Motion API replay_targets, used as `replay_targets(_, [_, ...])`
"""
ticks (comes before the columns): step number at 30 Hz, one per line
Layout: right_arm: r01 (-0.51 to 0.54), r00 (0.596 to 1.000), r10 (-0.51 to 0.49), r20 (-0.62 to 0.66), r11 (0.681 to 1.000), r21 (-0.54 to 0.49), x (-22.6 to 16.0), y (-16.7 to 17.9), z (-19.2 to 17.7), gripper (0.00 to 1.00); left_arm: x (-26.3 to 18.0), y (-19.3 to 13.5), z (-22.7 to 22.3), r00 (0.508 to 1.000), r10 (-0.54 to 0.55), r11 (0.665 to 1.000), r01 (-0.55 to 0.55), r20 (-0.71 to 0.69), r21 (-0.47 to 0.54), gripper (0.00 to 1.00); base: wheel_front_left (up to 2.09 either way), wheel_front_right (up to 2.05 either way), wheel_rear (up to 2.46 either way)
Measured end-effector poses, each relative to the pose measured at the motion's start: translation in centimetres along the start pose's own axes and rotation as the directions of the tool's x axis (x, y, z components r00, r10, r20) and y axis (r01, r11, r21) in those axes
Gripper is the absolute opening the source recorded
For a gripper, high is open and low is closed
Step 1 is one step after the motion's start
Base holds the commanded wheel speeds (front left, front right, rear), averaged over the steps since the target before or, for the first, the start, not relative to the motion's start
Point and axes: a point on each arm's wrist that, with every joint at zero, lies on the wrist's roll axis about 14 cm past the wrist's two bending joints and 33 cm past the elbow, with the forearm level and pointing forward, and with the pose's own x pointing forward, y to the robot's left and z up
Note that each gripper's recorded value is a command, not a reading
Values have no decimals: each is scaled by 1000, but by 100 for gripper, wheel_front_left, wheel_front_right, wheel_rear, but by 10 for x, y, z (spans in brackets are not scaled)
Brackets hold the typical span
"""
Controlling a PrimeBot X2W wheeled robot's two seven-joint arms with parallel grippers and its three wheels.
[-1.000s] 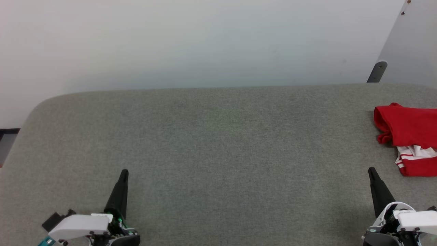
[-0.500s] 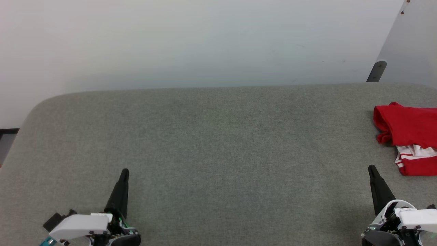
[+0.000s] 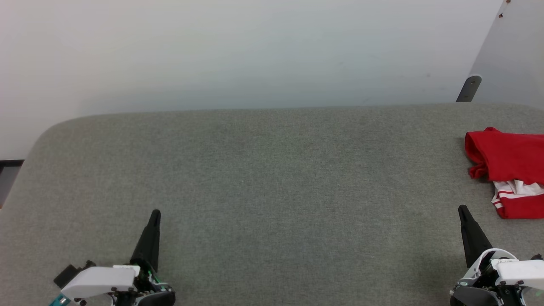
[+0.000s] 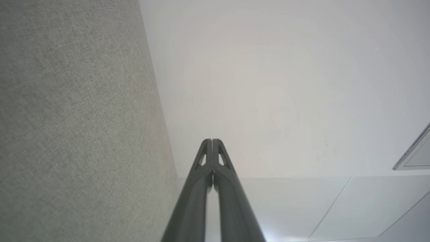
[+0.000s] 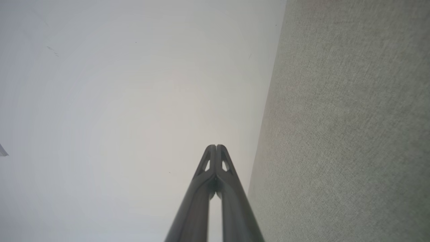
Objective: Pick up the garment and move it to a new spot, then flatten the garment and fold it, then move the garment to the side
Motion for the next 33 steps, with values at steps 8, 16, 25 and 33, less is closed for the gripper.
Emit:
replay_targets(8, [0,1000,0,0,1000,0,0,0,0,0,0,0,0,1000,0,1000,0,0,0,0,0,0,0])
replay_targets(16, [0,1000,0,0,1000,0,0,0,0,0,0,0,0,1000,0,1000,0,0,0,0,0,0,0])
replay_targets(25, [0,1000,0,0,1000,0,0,0,0,0,0,0,0,1000,0,1000,0,0,0,0,0,0,0])
replay_targets(33, [0,1000,0,0,1000,0,0,0,0,0,0,0,0,1000,0,1000,0,0,0,0,0,0,0])
